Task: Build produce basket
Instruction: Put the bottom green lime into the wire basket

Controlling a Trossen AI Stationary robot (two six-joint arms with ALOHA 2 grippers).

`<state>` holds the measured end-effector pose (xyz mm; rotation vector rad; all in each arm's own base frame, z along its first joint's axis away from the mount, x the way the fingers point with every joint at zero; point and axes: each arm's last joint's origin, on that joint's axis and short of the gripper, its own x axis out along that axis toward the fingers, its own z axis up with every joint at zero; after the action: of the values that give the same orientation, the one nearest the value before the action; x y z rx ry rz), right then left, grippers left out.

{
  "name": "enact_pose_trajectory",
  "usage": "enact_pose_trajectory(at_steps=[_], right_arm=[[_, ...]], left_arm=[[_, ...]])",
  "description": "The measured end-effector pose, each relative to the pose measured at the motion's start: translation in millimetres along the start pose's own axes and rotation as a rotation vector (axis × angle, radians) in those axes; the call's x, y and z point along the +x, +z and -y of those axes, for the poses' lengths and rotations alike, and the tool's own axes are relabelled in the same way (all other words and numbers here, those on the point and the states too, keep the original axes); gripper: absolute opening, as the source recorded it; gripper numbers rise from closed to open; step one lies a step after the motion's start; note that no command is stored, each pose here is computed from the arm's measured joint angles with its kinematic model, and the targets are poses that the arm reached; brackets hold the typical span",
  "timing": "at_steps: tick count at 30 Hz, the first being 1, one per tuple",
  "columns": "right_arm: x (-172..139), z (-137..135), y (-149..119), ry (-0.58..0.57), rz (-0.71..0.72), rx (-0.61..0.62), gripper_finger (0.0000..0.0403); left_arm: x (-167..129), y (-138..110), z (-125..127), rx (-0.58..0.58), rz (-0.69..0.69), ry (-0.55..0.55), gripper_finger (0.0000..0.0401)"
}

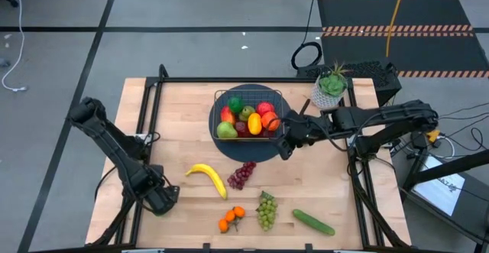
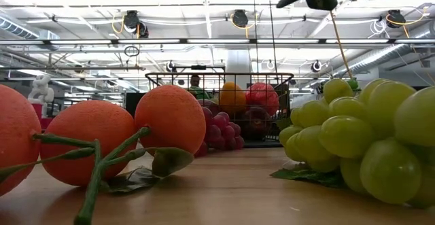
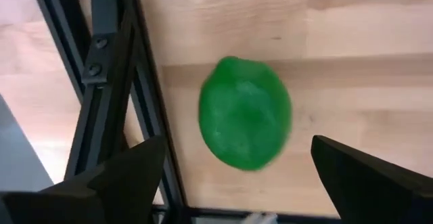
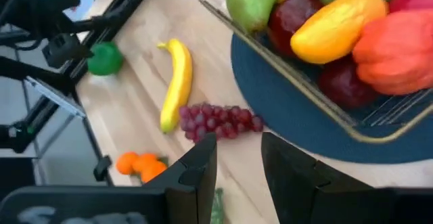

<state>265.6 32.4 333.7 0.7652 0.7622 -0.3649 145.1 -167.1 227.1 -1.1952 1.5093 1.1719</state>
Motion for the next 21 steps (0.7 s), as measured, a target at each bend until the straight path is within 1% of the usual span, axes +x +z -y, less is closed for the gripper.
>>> enact_pose_trajectory(at_steps=[4,7,11,15,18,21], right_arm=[[-6.6,9.7,0.2,-0.025,-0.06,-0.042,0.0109],[-15.3,17.1,-1.3,-0.059,-0.08,-0.066,0.0109],[-26.8,24.4,-1.1,-0.075,-0.085,-0.108,0.0109],[-39.2,29.2,-0.2,-0.065,-0.066,-0.134,0.0109],[-46.8,31.0,-0.3,-0.051,-0.05,-0.153,0.0109],[-54.0,32.5,-0.9,-0.037,-0.036,-0.168,0.011]], left_arm=[[18.1,0.9,4.0,0.004,-0.053,0.004,0.037],[29.2,4.8,3.6,-0.006,-0.061,0.006,0.037],[44.0,10.5,2.3,0.0,-0.074,0.012,0.037],[57.6,14.5,3.2,0.02,-0.1,-0.019,0.0369],[66.0,17.3,3.3,0.026,-0.119,-0.036,0.0355],[68.4,18.7,2.5,0.031,-0.124,-0.038,0.0329]])
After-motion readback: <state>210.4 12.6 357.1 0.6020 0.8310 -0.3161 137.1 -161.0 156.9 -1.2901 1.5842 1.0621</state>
